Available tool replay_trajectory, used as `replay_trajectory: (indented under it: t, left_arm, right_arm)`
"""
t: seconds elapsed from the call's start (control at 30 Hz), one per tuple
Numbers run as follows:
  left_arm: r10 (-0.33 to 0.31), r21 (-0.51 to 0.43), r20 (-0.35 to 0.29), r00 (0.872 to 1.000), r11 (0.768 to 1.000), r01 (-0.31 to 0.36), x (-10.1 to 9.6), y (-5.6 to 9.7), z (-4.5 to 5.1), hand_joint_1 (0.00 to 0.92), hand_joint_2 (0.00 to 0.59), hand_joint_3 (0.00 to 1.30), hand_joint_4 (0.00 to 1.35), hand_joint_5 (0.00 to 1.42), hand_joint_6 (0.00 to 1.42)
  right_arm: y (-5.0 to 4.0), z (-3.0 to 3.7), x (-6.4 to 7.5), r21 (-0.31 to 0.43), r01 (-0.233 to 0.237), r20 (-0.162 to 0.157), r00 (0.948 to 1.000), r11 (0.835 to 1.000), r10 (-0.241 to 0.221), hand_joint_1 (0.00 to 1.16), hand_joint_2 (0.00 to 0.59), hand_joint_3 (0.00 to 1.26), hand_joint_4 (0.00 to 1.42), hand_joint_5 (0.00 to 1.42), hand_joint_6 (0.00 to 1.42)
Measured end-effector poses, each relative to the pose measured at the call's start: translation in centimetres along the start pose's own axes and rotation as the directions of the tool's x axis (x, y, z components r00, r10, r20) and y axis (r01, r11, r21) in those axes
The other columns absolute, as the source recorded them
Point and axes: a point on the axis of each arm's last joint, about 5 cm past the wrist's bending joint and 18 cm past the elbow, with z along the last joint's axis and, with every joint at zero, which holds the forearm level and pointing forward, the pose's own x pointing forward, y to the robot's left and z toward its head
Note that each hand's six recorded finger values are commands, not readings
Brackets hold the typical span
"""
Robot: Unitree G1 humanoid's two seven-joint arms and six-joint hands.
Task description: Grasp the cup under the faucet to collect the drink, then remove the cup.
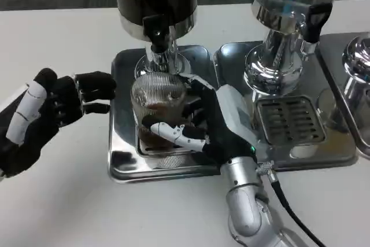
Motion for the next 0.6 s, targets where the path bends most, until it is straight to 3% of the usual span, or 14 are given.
replay_trajectory:
  t: [0.4,0.6]
  left_arm:
    - [-0.010,-0.023,-0.029,1.000,1.000,0.009,0.8,-0.1,-0.42,0.000,0.153,0.37,0.27,0.24,0.30]
    - [-0.013,-0.031,-0.039,0.999,0.999,0.012,1.0,-0.2,-0.63,0.000,0.153,0.36,0.27,0.24,0.31]
  right_arm:
    - [-0.04,-0.70,-1.1,0.002,0.078,-0.016,0.9968,0.997,-0.078,0.67,0.230,0.49,0.67,0.78,0.90]
    - [-0.72,-0.83,-1.4,0.000,0.121,-0.003,0.9927,0.993,-0.121,0.67,0.230,0.50,0.69,0.79,0.91]
